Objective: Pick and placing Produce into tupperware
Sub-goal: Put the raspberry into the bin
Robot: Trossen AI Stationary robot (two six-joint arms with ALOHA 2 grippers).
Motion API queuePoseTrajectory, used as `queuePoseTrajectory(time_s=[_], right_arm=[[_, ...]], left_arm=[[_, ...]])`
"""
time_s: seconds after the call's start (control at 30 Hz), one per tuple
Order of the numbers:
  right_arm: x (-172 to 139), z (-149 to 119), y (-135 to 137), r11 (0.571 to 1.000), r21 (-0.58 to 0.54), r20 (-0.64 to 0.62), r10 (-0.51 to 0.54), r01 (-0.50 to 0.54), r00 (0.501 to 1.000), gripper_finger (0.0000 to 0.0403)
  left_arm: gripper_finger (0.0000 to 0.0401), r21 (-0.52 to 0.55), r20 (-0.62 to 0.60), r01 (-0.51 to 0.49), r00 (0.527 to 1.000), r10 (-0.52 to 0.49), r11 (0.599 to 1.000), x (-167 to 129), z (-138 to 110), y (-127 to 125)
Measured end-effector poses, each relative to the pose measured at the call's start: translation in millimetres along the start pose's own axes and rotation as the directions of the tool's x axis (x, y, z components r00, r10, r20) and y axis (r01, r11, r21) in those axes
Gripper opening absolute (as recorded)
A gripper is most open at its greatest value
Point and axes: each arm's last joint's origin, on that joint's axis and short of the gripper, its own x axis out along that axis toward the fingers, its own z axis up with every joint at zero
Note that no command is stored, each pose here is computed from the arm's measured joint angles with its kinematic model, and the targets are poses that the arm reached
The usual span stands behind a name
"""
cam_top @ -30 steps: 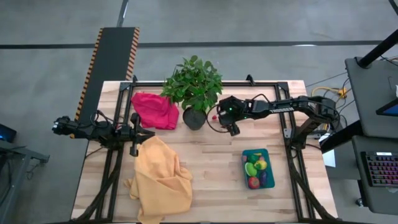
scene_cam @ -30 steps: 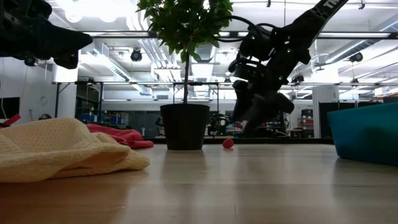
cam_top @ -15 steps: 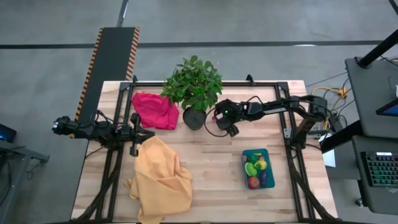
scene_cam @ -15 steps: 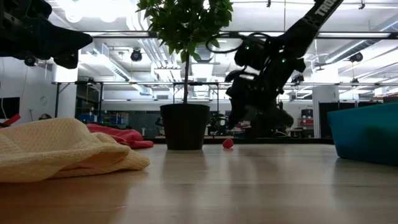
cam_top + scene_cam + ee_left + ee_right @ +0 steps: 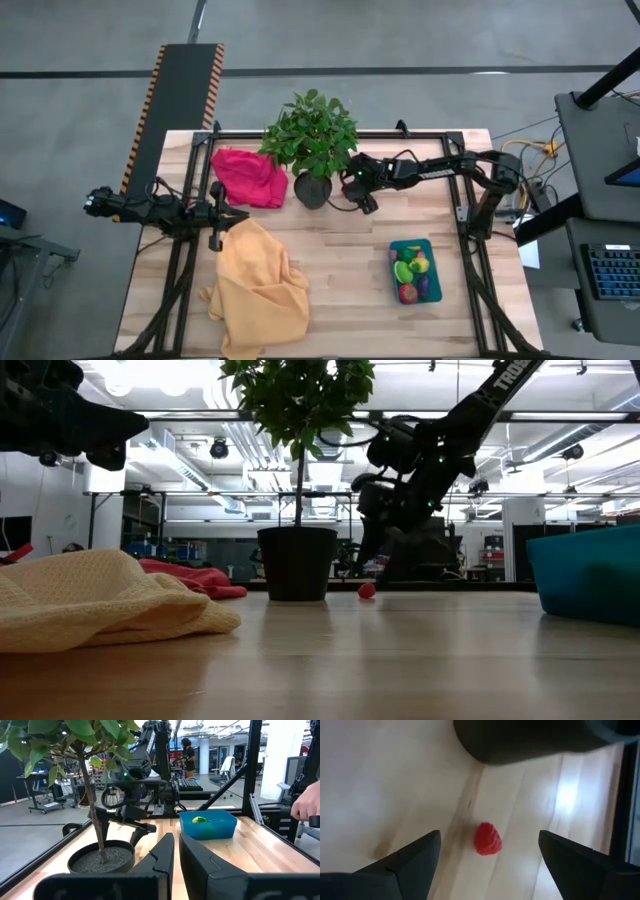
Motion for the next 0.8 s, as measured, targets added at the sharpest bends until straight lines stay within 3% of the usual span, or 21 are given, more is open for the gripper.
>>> queuePoseTrajectory(time_s=[0.43,0.8], right_arm=[[25,-3,-5,0.998,0.059,-0.028,0.032,-0.03,0.999,0.0329],[25,-2,-16,0.992,0.11,-0.05,0.061,-0.055,0.997,0.0309]], left_arm=[[0.0015,0.007,0.0,-0.005,1.0,0.005,1.0,0,0,0],[0.0015,0.004,-0.004,-0.011,1.0,0.011,1.0,0,0,0]])
